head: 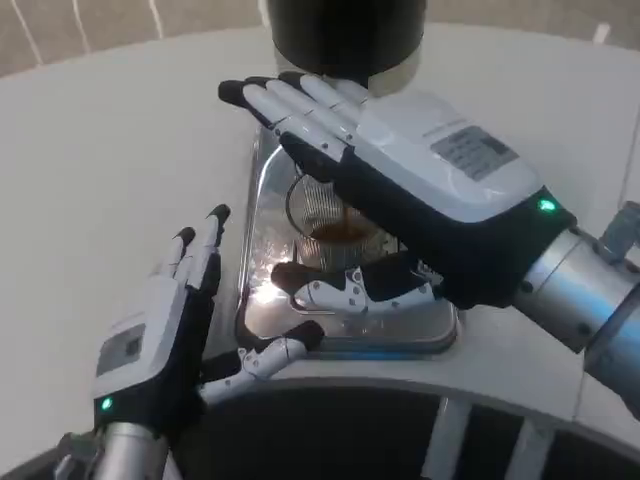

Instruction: Grasp the cup under the faucet to collect the drink, then remove the cup.

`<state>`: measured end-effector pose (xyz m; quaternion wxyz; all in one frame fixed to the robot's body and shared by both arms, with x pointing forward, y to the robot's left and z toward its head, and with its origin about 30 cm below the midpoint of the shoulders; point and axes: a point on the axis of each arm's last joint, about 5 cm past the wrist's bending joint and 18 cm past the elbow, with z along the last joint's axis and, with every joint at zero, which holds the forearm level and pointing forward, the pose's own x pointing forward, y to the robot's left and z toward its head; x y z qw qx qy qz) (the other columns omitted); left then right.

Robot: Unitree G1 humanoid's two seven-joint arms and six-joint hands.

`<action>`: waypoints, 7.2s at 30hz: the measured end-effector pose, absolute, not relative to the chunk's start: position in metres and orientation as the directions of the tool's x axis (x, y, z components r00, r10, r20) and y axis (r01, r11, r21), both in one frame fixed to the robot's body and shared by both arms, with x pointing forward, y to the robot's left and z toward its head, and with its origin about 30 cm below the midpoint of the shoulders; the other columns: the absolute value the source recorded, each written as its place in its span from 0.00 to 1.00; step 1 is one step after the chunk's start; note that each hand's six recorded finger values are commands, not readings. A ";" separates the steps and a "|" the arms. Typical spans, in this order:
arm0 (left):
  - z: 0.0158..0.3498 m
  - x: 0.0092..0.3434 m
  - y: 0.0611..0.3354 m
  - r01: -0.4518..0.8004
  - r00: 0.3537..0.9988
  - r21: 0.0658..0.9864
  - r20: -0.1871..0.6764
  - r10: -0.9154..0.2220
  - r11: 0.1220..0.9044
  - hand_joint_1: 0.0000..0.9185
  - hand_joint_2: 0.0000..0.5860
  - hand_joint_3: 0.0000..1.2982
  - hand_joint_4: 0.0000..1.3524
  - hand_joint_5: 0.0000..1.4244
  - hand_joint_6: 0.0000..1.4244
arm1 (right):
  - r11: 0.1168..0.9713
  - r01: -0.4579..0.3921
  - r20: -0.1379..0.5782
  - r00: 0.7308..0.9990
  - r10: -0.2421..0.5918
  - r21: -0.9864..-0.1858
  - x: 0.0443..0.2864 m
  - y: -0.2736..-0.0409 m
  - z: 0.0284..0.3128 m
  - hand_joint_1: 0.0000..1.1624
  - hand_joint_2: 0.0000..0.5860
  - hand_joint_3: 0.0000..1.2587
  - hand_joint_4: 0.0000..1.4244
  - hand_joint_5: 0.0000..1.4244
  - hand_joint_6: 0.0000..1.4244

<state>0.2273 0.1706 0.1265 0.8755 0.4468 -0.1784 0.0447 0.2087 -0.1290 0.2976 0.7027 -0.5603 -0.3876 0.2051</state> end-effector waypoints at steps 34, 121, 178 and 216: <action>0.129 0.244 0.157 -0.195 0.919 0.740 0.367 -0.143 0.644 0.16 0.09 0.00 0.00 0.01 0.07 | 0.732 0.156 0.564 0.748 0.351 -0.663 0.189 -0.140 0.256 0.65 0.61 0.00 0.00 0.00 0.00; 0.136 0.303 0.114 -0.108 0.888 0.626 0.411 -0.209 0.772 0.47 0.07 0.00 0.00 0.05 0.11 | 0.355 0.063 0.146 0.967 0.210 -0.933 0.074 -0.181 0.178 0.77 0.50 0.00 0.00 0.00 0.00; 0.112 0.277 0.089 -0.301 0.835 0.462 0.551 -0.004 0.834 0.68 0.11 0.97 0.84 1.00 1.00 | 0.428 0.058 0.155 0.968 0.196 -0.902 0.079 -0.173 0.192 0.77 0.49 0.00 0.00 0.00 0.00; 0.114 0.219 0.128 -0.275 0.808 0.524 0.581 -0.102 0.806 0.67 0.12 0.97 0.83 1.00 1.00 | 0.163 0.207 0.236 0.954 0.186 -0.965 0.109 -0.186 0.187 0.51 0.68 0.00 0.00 0.00 0.00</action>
